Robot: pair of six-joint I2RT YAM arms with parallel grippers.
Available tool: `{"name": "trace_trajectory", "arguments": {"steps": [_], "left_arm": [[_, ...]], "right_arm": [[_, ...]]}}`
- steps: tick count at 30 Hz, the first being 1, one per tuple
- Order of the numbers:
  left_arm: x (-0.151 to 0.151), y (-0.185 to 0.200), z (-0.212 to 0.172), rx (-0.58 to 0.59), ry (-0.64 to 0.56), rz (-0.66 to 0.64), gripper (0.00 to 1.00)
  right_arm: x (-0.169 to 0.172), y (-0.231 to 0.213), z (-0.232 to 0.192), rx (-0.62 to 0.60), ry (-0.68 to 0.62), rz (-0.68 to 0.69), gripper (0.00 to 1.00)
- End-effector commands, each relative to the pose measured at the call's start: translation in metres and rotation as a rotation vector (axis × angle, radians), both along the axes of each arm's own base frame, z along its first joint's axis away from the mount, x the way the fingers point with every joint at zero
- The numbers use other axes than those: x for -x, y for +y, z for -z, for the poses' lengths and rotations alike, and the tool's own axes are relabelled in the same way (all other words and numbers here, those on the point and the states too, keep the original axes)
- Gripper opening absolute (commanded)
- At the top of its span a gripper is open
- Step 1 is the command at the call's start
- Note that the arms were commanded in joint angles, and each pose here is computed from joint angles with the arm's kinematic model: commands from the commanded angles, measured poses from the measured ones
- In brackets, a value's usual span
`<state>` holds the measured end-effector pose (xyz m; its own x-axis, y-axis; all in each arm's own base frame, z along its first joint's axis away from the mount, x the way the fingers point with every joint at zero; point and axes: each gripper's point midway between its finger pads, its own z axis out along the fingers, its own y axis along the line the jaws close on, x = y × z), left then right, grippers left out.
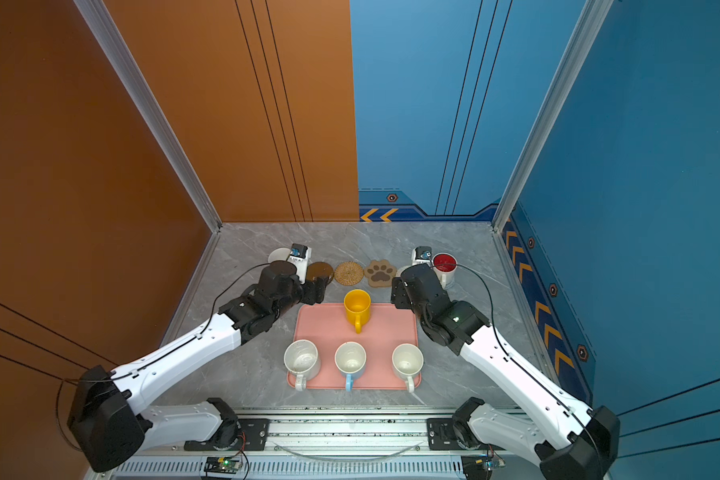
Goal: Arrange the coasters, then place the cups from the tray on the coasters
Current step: 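Open the left gripper and lift away while the right moves over the yellow mug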
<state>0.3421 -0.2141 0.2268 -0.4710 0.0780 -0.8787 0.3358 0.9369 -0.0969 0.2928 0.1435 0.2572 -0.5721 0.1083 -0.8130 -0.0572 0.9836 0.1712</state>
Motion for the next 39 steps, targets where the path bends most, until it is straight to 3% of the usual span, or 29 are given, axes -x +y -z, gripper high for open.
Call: {"name": "trace_trajectory", "arguments": {"steps": [1,7,16,26,39], "left_arm": [[0.005,-0.011,0.0,-0.006,-0.037,0.06,0.84],[0.008,-0.02,0.005,0.007,-0.033,0.099,0.85],[0.008,-0.02,0.004,0.02,-0.061,0.089,0.85],[0.0,-0.015,0.004,0.05,-0.106,0.032,0.85],[-0.002,-0.005,0.005,0.031,-0.128,-0.004,0.85]], "right_arm": [[0.025,-0.022,0.014,0.102,0.06,0.03,0.73],[0.05,-0.03,0.023,0.106,0.094,0.028,0.73],[0.058,-0.009,0.041,0.072,0.156,-0.023,0.73],[0.058,0.038,0.066,-0.038,0.212,-0.118,0.73],[0.044,0.109,0.099,-0.088,0.314,-0.255,0.74]]}}
